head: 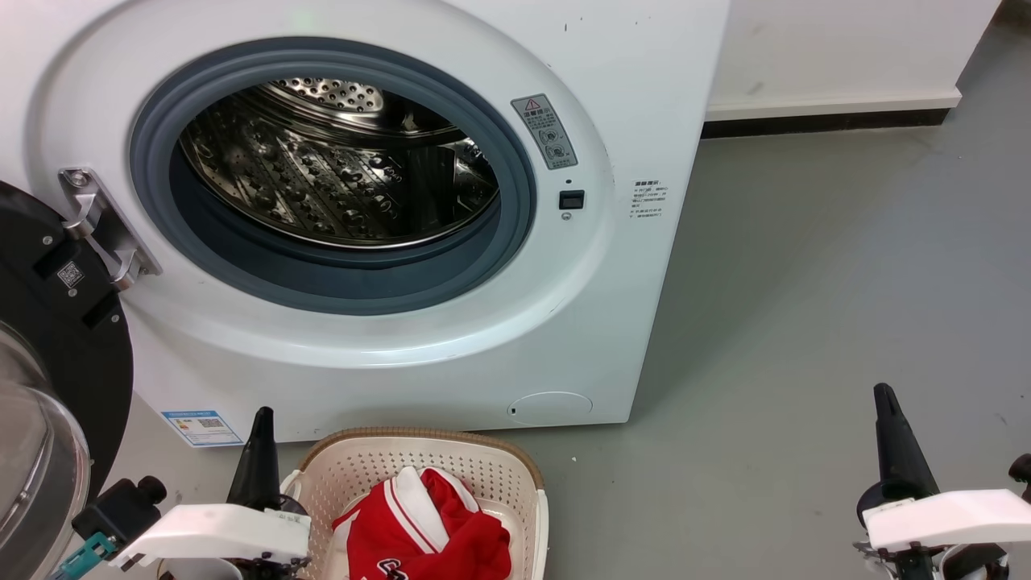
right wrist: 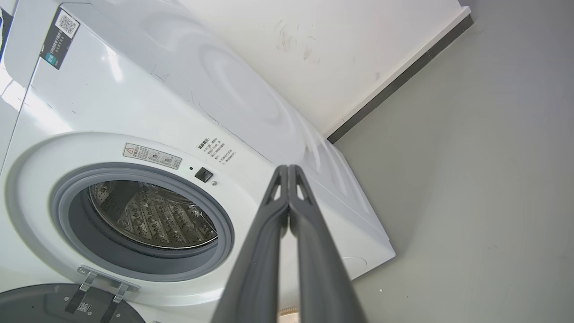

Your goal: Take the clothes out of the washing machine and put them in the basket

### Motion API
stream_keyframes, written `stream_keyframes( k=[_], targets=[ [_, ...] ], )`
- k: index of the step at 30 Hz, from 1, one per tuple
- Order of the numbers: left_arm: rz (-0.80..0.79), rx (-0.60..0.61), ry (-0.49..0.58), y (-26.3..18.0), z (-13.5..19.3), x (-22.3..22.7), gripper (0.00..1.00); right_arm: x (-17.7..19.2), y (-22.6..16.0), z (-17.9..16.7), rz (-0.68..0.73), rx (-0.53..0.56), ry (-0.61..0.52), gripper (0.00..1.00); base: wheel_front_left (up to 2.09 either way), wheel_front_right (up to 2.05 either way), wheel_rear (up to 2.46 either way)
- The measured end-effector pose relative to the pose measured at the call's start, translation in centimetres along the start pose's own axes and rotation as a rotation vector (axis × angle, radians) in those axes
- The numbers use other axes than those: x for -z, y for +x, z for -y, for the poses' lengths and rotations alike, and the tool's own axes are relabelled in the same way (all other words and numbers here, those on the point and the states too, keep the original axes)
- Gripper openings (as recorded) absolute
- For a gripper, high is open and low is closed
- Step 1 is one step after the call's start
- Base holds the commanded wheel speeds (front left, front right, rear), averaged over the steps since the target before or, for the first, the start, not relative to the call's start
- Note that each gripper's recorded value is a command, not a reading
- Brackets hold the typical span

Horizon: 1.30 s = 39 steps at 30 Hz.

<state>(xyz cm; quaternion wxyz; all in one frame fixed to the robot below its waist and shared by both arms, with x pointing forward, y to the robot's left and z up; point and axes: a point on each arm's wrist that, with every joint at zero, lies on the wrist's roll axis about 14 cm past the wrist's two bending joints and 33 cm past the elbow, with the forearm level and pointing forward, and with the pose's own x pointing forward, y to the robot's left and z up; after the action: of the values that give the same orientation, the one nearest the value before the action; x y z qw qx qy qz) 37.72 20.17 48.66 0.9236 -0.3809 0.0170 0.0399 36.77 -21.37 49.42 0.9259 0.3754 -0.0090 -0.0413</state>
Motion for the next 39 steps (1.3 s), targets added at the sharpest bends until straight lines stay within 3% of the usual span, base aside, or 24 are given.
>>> stream_keyframes(
  k=[39],
  targets=[
    [-0.033, 0.021, -0.474, 0.7, 0.6, -0.3, 0.00, 0.5, 1.1, -0.7, -0.048, -0.001, 0.480, 0.00, 0.00, 0.00, 0.00]
  ],
)
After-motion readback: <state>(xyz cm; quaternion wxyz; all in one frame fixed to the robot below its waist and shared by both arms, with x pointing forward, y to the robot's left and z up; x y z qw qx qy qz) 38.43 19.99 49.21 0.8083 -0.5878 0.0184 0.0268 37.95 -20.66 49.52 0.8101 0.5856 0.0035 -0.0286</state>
